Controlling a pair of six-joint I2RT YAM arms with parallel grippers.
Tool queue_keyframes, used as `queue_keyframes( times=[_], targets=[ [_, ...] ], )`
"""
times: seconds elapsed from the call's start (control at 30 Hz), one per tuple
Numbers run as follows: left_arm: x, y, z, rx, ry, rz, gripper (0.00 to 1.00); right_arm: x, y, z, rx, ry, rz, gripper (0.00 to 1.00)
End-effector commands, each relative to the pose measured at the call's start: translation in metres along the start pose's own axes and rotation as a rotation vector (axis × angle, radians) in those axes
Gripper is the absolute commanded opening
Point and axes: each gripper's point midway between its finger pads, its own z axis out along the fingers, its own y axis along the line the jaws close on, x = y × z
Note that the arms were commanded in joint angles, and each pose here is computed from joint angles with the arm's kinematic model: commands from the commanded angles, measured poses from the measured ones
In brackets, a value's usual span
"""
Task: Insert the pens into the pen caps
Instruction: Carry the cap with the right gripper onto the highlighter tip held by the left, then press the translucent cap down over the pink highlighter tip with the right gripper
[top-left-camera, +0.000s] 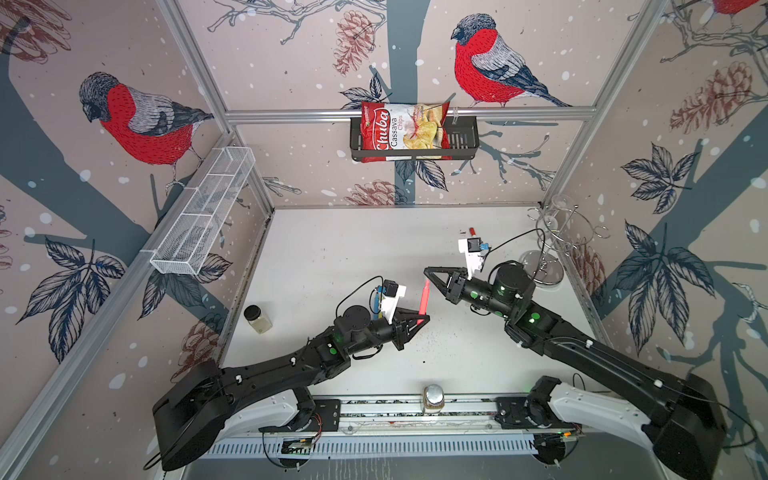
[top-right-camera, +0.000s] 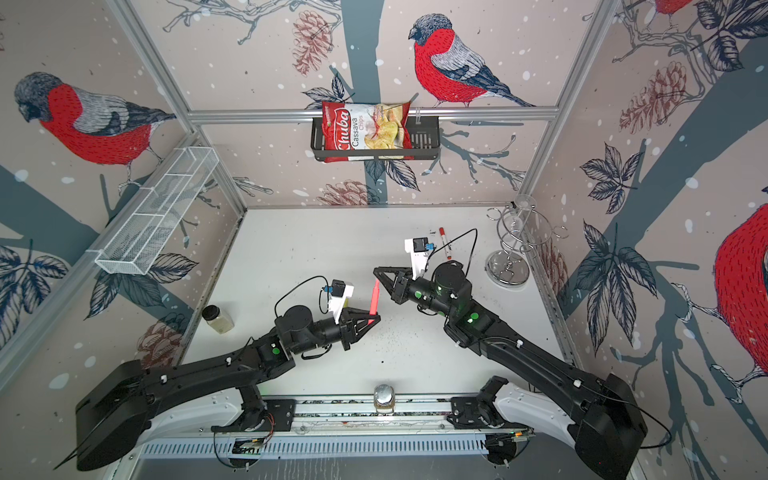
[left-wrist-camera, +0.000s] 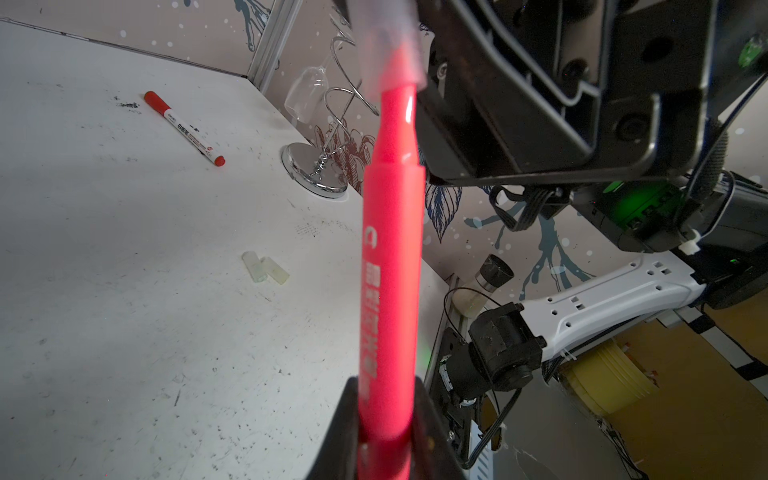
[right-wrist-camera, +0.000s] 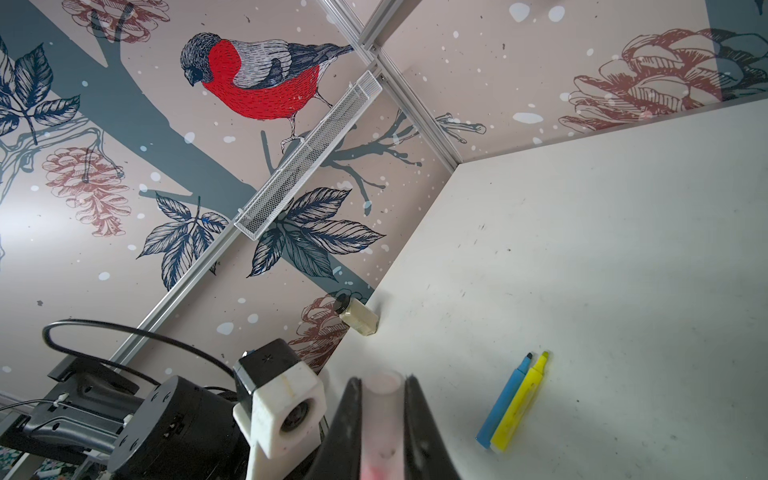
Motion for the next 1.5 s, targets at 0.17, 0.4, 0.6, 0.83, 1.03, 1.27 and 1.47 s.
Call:
queue_keyframes(
  times=[0.17,0.4,0.6,0.83,1.03,1.27,1.47],
  targets=[
    [-0.019,-0.006,-0.002,0.012,-0.086,0.014,0.0,-0.004,0.007,0.0,-0.03,-0.031,-0.005,0.07],
    [-0.027,-0.008,-0.006,0.013,-0.129,0.002,0.0,-0.002,0.01,0.0,-0.046,-0.037,-0.003,0.07],
    [-0.034,-0.01,-0.009,0.017,-0.162,0.0,0.0,0.0,0.013,-0.001,-0.06,-0.045,-0.005,0.07],
    [-0.04,-0.011,-0.012,0.003,-0.177,0.018,0.0,0.003,0.018,0.0,-0.076,-0.045,-0.009,0.08],
    [-0.042,-0.014,-0.014,0.007,-0.181,0.026,0.0,0.006,0.022,0.0,-0.091,-0.036,-0.019,0.08],
    [-0.045,-0.017,-0.017,0.008,-0.183,0.038,0.0,0.009,0.029,0.001,-0.122,-0.014,-0.039,0.08],
    [-0.048,-0.019,-0.02,0.006,-0.186,0.05,0.0,0.012,0.037,0.001,-0.148,0.002,-0.058,0.08]
  ],
)
